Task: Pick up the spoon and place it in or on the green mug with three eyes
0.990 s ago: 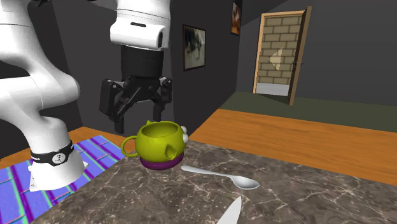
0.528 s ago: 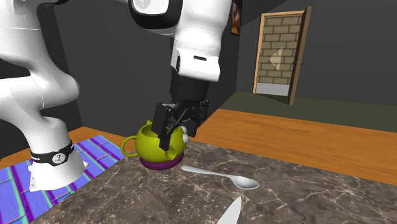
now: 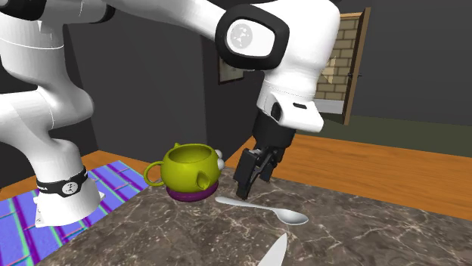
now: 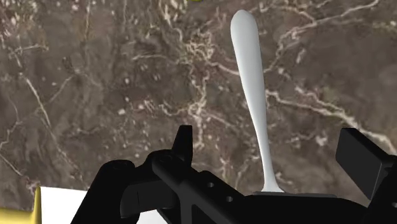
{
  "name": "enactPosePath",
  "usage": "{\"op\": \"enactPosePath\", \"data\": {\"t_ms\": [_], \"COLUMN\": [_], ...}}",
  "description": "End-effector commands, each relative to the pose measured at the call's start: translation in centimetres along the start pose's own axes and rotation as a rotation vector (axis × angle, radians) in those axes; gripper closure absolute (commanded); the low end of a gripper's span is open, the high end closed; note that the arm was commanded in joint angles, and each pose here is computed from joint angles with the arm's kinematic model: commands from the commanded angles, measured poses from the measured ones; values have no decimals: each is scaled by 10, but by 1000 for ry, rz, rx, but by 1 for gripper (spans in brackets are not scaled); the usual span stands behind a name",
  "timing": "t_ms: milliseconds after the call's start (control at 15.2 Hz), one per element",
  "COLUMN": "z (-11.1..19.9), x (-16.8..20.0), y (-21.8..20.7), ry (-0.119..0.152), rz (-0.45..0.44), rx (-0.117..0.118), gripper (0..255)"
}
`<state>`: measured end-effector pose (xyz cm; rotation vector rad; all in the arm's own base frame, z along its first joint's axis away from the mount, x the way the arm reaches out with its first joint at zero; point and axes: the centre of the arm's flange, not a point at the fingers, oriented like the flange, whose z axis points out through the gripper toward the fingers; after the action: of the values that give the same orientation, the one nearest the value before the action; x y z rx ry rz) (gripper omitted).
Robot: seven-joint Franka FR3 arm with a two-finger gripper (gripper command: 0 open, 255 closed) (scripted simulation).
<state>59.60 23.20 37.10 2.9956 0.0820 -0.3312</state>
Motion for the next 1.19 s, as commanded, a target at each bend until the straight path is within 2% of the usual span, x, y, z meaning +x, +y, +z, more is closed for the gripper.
{"op": "enactPosePath", "data": {"t_ms": [0, 396, 858, 924, 1122], "z": [8, 38, 38, 38, 38], "x": [5, 5, 5, 5, 5], "y": [-2, -2, -2, -2, -2], "ry": [-1, -1, -1, -1, -1], "rz": [0, 0, 0, 0, 0], "rx": [-1, -1, -1, -1, -1], "gripper": [0, 0, 0, 255, 255]}}
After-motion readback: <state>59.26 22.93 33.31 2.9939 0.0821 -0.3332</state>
